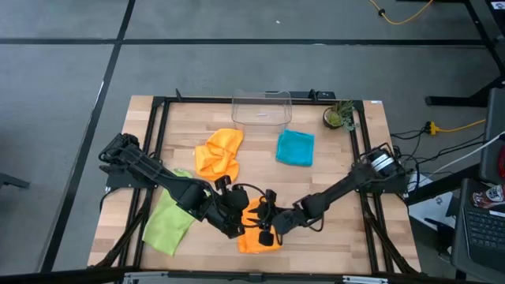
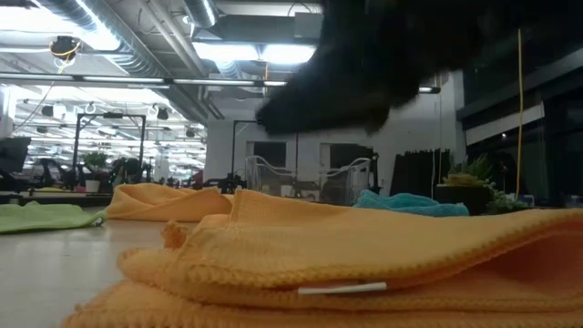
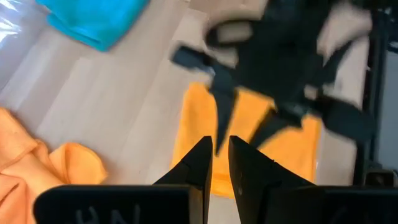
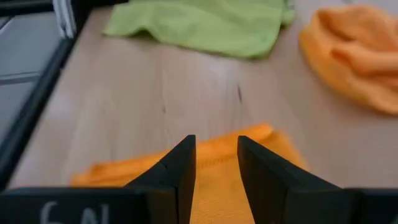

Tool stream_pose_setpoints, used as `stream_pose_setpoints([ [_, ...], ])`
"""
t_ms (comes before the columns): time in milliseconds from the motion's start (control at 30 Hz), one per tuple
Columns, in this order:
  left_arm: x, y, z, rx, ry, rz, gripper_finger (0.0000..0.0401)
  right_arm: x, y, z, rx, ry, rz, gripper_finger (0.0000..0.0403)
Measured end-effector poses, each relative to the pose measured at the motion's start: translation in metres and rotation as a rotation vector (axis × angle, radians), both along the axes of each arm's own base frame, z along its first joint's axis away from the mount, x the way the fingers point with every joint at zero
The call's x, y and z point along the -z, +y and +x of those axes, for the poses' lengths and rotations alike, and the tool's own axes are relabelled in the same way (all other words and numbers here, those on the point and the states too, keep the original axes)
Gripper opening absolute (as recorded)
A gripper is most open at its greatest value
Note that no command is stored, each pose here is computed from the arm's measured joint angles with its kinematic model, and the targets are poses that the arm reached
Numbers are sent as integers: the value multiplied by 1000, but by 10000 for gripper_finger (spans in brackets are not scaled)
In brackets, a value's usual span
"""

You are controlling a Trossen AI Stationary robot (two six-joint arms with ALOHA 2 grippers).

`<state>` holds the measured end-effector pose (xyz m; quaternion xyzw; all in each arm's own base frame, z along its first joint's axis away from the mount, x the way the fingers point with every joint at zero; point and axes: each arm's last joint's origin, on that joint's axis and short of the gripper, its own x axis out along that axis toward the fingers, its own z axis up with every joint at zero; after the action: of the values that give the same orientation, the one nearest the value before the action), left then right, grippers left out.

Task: Fold microfiber towels
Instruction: Fold the bottom orange microfiber cloth

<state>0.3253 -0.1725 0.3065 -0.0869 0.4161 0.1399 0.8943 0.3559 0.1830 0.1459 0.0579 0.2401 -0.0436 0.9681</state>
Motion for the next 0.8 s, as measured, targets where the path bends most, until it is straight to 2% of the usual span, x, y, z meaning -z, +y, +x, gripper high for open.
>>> stream_pose_setpoints([
  [133,6,-11,-1,59,35,-43,45,-36,2,-11,-113,-6,66,121],
  [233,9,-19,-2,82,39,-53,45,-46,6,-20,-174,43,144,121],
  [400,19,-38,2,143,20,-88,49,-47,18,-31,-215,108,272,121],
  [500,24,-53,4,254,3,-90,45,-46,31,-40,-250,145,317,121],
  [600,29,-70,5,341,-28,-113,43,-46,43,-49,-284,154,319,121],
  [733,30,-90,7,385,-125,-165,42,-46,55,-58,-324,163,318,121],
  [800,34,-97,7,397,-130,-172,42,-46,60,-62,-344,165,314,121],
])
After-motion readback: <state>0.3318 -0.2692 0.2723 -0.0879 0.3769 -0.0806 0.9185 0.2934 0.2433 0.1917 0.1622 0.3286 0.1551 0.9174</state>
